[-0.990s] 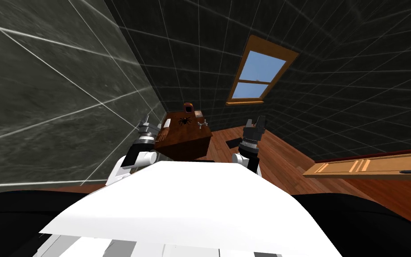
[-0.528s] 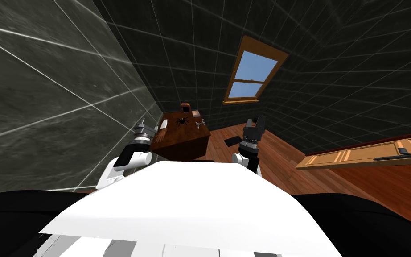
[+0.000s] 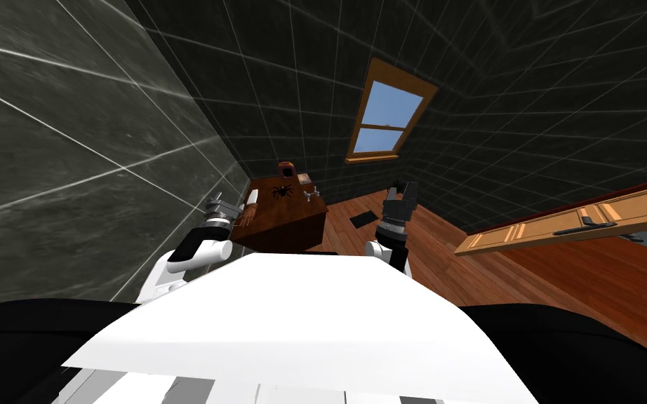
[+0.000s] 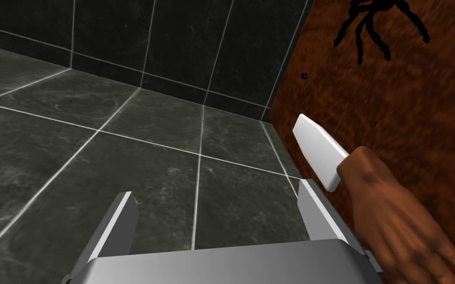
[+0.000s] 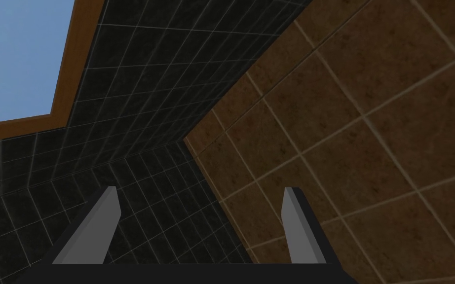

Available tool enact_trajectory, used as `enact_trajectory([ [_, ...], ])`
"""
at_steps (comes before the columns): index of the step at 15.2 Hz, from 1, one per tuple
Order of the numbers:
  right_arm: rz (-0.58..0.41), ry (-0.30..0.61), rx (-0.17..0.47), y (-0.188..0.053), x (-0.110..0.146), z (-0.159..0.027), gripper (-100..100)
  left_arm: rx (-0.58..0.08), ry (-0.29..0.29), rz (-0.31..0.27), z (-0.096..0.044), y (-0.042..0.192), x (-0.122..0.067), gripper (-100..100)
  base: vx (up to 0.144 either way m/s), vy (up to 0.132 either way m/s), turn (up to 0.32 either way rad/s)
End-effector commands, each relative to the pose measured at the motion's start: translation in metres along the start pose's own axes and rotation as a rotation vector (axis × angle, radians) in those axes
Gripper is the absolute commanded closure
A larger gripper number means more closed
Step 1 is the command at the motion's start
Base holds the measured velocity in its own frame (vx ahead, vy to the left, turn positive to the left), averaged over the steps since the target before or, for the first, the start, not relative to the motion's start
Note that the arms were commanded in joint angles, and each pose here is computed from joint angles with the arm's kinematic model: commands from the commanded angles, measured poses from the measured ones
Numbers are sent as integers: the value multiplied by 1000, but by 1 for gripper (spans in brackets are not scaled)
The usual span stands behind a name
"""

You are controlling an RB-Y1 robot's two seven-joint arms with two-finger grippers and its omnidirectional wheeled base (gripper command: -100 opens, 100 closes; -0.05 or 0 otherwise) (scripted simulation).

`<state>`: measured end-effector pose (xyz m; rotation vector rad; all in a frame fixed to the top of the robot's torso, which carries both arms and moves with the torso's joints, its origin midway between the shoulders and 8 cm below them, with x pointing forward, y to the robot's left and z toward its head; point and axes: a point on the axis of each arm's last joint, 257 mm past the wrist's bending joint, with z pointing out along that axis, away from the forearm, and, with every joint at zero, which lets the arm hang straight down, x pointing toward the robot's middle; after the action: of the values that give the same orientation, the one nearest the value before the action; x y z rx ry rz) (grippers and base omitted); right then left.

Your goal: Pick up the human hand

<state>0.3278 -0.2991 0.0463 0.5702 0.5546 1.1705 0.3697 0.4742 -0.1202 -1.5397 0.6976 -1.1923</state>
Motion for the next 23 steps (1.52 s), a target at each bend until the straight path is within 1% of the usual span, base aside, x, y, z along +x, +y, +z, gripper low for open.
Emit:
enact_trajectory([
  [1,0,0,0,0,0,0,0,-26,-52,-46,-1,1,-20,-100,-13,0,-113],
  [3,0,0,0,0,0,0,0,-47,-68,-47,-1,7,-24,-100,-16,1,-138],
  [4,0,0,0,0,0,0,0,-56,-109,-86,-3,5,-42,-100,-14,-6,-149],
  [6,0,0,0,0,0,0,0,-82,-130,-94,-4,12,-47,-100,-12,-5,-130],
  [7,0,0,0,0,0,0,0,-82,-130,-94,-4,12,-47,-100,0,0,0],
  [8,0,0,0,0,0,0,0,-93,-177,-140,-8,11,-66,-100,-9,-7,-123],
  [10,0,0,0,0,0,0,0,-114,-195,-143,-9,17,-70,-100,-12,-3,-142],
  [11,0,0,0,0,0,0,0,-114,-236,-186,-13,14,-87,-100,-10,-8,-152],
  [13,0,0,0,0,0,0,0,-143,-261,-194,-15,22,-92,-100,-8,-3,-107],
  [14,0,0,0,0,0,0,0,-143,-305,-238,-20,19,-109,-100,-8,-13,-185],
  [16,0,0,0,0,0,0,0,-168,-329,-246,-23,26,-114,-100,-3,-13,-138],
  [17,0,0,0,0,0,0,0,-167,-375,-290,-29,24,-131,-100,-6,-8,-147],
  [19,0,0,0,0,0,0,0,-189,-398,-299,-32,31,-135,-100,-4,-5,-113],
  [20,0,0,0,0,0,0,0,-185,-444,-345,-38,28,-151,-100,-5,-11,-203],
  [22,0,0,0,0,0,0,0,-207,-467,-354,-42,35,-155,-100,0,-9,-123],
  [23,0,0,0,0,0,0,0,-201,-513,-400,-49,33,-170,-100,2,-15,-180],
])
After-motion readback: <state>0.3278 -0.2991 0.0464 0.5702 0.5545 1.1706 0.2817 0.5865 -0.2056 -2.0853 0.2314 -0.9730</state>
